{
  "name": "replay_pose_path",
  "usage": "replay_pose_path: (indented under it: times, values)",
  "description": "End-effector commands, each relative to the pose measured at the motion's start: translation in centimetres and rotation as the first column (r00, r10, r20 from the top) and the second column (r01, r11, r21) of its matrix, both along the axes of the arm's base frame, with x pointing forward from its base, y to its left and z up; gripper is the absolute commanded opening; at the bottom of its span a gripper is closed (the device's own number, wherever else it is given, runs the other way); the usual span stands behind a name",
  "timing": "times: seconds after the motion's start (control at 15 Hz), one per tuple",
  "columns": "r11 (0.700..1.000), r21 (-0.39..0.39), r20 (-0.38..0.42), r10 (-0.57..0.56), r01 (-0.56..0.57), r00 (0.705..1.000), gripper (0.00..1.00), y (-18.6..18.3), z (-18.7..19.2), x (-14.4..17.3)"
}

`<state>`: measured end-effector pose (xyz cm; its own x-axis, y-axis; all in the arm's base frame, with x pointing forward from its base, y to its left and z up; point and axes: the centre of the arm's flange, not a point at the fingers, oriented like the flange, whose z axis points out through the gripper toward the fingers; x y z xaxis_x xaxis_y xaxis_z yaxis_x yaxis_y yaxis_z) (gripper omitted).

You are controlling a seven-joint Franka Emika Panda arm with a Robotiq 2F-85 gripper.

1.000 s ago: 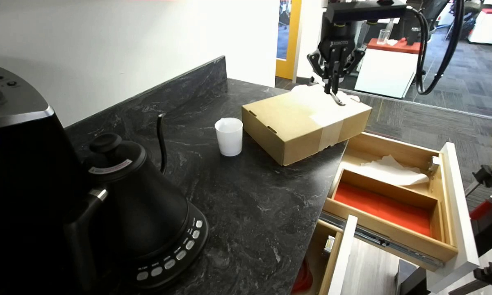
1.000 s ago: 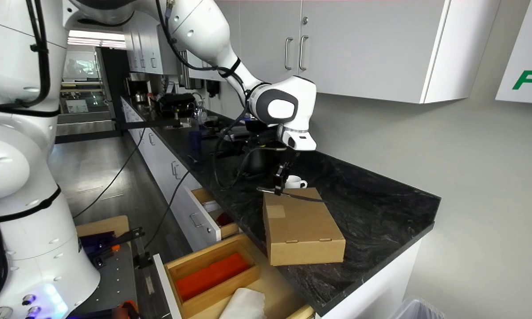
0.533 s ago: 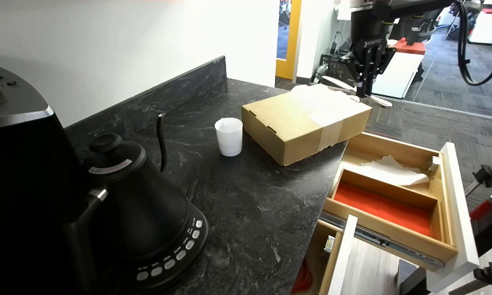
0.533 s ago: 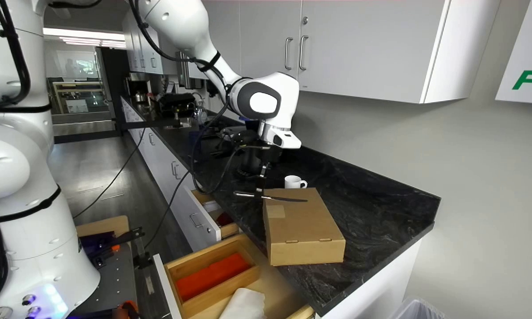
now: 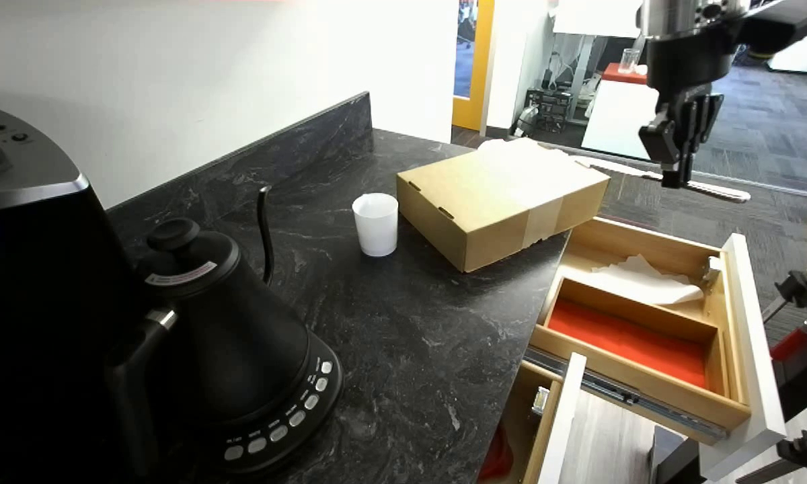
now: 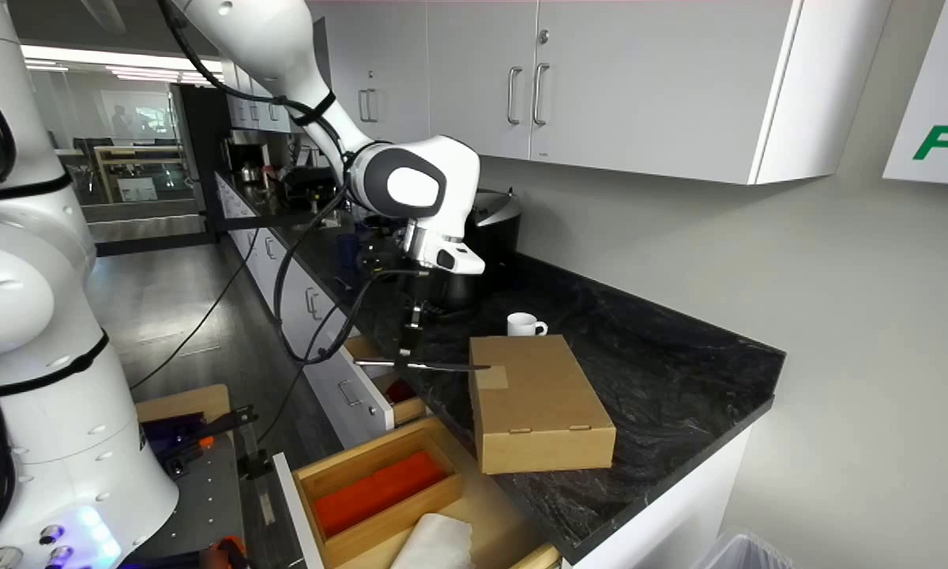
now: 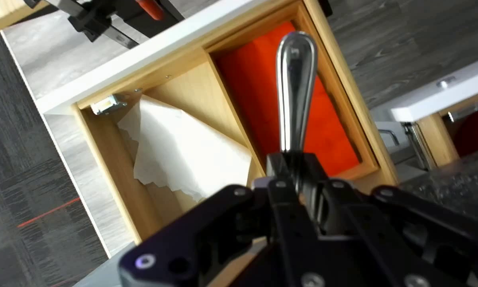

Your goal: Pick up the knife and put it in the box, that is inside the open drawer

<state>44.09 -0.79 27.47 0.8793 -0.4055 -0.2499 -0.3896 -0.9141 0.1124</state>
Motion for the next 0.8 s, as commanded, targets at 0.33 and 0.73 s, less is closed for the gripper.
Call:
replay_pose_path:
  times: [0.33, 0.73]
  values:
    - [0.955, 0.022, -0.05, 0.296, -0.295, 0.954, 0.06, -2.2, -0.5, -10.7]
    - [0.904, 0.065, -0.029, 0.425, -0.423, 0.905, 0.06, -2.1, -1.9, -11.2]
